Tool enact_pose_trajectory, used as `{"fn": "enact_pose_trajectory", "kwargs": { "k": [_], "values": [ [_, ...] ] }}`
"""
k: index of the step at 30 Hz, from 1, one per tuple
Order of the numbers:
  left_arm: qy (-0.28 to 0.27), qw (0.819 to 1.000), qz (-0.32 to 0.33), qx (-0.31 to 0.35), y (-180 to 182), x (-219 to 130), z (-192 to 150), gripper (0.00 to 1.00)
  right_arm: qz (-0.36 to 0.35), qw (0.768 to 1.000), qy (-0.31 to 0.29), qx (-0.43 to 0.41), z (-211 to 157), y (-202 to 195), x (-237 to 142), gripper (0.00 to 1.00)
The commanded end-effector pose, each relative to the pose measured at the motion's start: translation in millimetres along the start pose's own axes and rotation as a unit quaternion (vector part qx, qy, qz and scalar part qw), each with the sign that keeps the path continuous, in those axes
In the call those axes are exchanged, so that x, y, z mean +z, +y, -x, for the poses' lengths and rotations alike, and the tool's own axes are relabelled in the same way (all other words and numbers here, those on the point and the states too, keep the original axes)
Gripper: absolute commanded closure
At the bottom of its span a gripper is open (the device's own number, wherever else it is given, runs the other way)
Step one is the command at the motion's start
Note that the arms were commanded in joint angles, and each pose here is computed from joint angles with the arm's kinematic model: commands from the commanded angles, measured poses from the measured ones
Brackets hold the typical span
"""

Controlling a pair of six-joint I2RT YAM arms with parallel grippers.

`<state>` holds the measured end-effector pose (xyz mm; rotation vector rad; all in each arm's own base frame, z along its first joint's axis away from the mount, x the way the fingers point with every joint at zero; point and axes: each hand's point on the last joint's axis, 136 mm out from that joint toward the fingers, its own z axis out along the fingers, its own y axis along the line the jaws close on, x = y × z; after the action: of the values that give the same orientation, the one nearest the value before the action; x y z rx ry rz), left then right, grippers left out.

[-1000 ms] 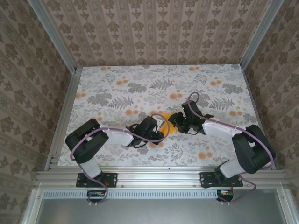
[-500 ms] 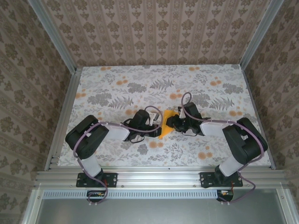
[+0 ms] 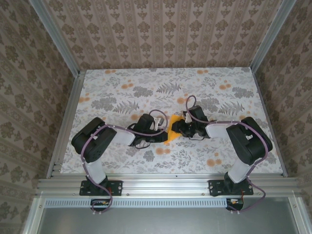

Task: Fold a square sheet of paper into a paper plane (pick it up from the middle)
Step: Fourth fold the wing at the center of the table.

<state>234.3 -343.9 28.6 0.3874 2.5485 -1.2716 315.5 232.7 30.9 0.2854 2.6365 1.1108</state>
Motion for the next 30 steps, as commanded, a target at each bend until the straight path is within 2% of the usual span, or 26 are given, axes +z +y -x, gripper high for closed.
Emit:
{"fn": "enact_pose_trajectory", "kwargs": {
  "k": [1,8,18,30],
  "values": [
    [0.001,1.0,-0.014,-0.014,-1.0,-1.5,0.8,0.94,-0.041,0.999,0.009,0.007,-0.4,-16.3,2.4,0.63],
    [0.002,1.0,-0.017,-0.018,-2.1,-1.6,2.5,0.89,-0.076,0.997,0.014,0.018,-0.2,-27.7,3.4,0.61],
    [-0.009,1.0,-0.022,-0.012,-8.4,-2.6,11.0,0.74,-0.153,0.987,0.022,0.043,-4.2,-53.4,-0.8,0.59],
    [0.004,1.0,-0.03,-0.005,-13.0,4.4,8.7,0.69,-0.191,0.977,0.024,0.088,-11.9,-74.8,1.1,0.58]
  ]
}}
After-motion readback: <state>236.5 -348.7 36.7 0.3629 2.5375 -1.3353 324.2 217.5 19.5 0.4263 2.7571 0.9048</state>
